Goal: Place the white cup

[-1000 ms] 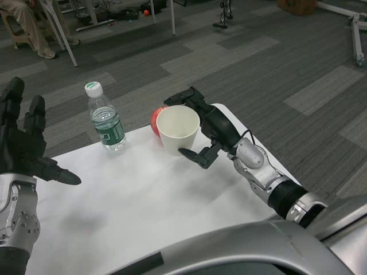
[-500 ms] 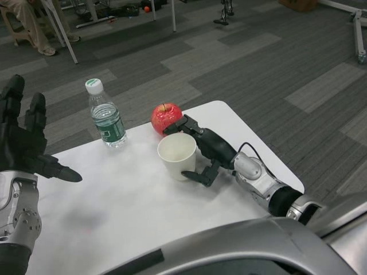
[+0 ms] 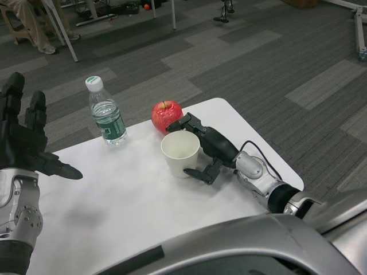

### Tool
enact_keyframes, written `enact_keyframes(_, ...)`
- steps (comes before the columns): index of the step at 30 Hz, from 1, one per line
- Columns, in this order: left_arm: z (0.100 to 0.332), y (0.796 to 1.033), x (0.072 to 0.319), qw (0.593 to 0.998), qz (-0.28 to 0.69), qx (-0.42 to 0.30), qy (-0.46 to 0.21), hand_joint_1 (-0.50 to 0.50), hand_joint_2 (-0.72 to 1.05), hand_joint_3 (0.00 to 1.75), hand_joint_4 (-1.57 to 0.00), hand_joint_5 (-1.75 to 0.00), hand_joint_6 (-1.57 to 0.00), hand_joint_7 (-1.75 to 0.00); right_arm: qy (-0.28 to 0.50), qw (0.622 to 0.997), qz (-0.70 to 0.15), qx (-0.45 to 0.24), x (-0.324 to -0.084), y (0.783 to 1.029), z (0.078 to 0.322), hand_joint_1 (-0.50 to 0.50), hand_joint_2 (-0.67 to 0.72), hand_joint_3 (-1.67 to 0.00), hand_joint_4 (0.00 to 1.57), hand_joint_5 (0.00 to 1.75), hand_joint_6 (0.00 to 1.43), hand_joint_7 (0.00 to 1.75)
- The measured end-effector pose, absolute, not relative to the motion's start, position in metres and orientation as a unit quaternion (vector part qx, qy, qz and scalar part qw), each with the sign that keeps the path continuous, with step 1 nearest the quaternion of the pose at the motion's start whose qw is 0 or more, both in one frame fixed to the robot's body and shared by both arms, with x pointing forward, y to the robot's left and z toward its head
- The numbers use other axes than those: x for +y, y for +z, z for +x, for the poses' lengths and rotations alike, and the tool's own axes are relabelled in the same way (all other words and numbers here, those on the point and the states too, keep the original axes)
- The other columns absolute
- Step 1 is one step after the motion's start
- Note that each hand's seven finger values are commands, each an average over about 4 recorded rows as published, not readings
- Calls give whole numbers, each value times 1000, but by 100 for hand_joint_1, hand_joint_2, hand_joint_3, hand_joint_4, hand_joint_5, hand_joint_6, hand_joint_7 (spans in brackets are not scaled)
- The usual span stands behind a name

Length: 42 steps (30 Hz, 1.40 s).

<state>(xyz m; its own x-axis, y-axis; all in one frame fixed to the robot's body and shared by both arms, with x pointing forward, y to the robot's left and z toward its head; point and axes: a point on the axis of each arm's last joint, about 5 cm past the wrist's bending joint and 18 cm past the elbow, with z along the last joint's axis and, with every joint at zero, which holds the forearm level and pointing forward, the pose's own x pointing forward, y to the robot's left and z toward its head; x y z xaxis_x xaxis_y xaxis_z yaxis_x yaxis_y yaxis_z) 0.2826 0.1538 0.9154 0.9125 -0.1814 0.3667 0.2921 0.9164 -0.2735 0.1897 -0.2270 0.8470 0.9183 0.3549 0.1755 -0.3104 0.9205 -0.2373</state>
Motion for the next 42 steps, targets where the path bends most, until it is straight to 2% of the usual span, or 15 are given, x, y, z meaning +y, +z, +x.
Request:
enact_keyframes(3,283,915,154,964,-163,-169,-123,-37,-55,9,0,-21,0,-42,179,972,-103,-108,-227,847,191,-35,-35,-151,77,165,63,154)
enact_keyframes(9,283,915,154,964,-163,-168,-123,-37,-55,9,0,-21,0,-42,196,969,-105,-106,-229,848,191,-38,-22,-159,55,165,27,168)
enact_keyframes(12,283,915,154,965,-163,-167,-122,-37,-55,9,0,-21,0,-42,202,968,-106,-105,-229,847,191,-41,0,-127,27,158,4,175)
enact_keyframes(14,283,914,154,965,-163,-166,-122,-37,-55,9,0,-21,0,-42,208,967,-107,-100,-230,846,191,-42,12,-93,11,148,0,164)
enact_keyframes(16,283,914,154,965,-163,-165,-122,-37,-55,9,0,-21,0,-42,218,965,-110,-92,-230,845,190,-44,25,-58,2,126,0,134)
enact_keyframes(17,283,914,154,965,-163,-165,-122,-37,-55,9,0,-21,0,-42,221,965,-111,-88,-230,845,190,-45,30,-48,1,116,0,122)
enact_keyframes(20,282,914,154,965,-163,-164,-121,-37,-55,9,0,-21,0,-42,221,965,-112,-87,-230,845,190,-46,36,-32,0,92,0,89)
enact_keyframes(23,282,913,154,965,-163,-164,-121,-37,-55,9,0,-21,0,-42,215,966,-111,-89,-232,845,189,-46,49,-14,0,39,0,47)
enact_keyframes(25,282,913,154,965,-163,-164,-121,-37,-55,9,0,-21,0,-42,210,967,-110,-90,-233,845,189,-46,57,-6,0,12,0,30)
enact_keyframes(28,282,913,154,966,-163,-163,-121,-37,-55,9,0,-21,0,-42,206,968,-109,-91,-234,846,189,-46,63,0,0,0,0,17)
enact_keyframes(33,282,913,154,966,-162,-162,-121,-37,-55,9,0,-21,0,-42,196,970,-109,-94,-237,847,189,-46,72,0,0,0,0,7)
enact_keyframes(42,285,914,153,966,-161,-162,-122,-37,-55,9,0,-21,0,-42,145,977,-109,-115,-250,854,188,-43,72,0,0,0,0,7)
